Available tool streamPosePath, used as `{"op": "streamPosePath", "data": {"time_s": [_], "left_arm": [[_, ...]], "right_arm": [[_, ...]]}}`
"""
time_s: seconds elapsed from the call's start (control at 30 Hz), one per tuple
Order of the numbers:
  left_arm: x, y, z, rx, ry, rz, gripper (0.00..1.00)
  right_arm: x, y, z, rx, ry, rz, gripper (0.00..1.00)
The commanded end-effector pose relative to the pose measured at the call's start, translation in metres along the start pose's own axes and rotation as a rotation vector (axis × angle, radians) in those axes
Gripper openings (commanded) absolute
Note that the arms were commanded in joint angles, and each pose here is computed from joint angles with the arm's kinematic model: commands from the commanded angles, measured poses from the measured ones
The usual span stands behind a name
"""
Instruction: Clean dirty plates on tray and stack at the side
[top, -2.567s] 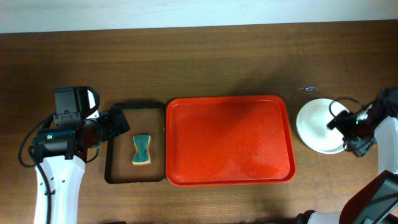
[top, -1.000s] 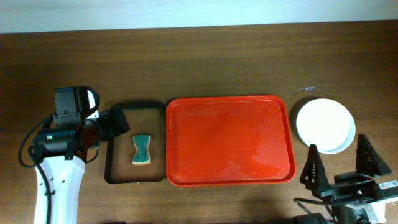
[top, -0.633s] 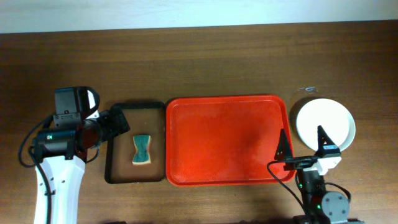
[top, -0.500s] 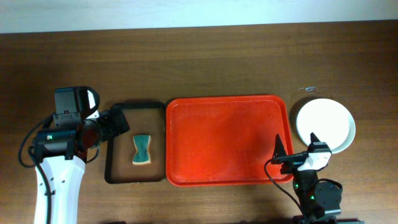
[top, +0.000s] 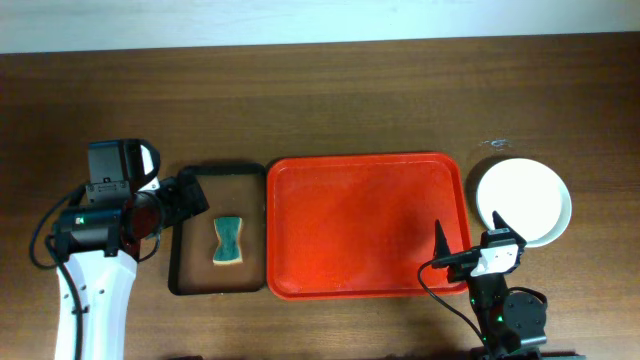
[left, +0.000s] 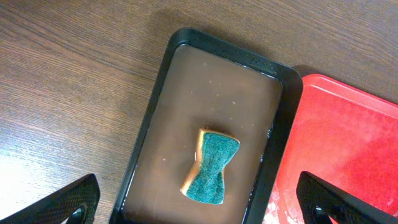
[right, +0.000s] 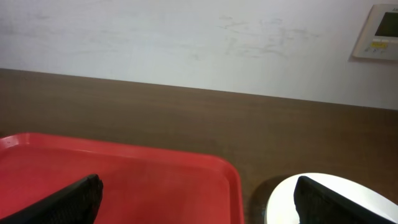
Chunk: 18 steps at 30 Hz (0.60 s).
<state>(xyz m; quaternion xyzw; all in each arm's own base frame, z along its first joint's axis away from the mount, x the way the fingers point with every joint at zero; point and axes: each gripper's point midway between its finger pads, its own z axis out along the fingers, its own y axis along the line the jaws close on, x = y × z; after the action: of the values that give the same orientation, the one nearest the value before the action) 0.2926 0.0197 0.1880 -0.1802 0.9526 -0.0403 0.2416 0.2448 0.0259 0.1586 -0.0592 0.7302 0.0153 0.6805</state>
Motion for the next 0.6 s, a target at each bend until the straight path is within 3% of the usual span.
{"op": "streamPosePath", "data": {"time_s": [0.0,0.57], "left_arm": [[-0.0039,-0.0017,-0.0039,0.011,-0.014,-0.012,0.99],[-0.0037,-0.0017,-0.0039,0.011,-0.014,-0.012,0.99]], "right_arm": [[0.0029,0.0033,0.0001,-0.02,0.005,-0.007,0.98],[0.0016,0.0042,0.0,-0.035,-0.002,-0.04,0.98]]}}
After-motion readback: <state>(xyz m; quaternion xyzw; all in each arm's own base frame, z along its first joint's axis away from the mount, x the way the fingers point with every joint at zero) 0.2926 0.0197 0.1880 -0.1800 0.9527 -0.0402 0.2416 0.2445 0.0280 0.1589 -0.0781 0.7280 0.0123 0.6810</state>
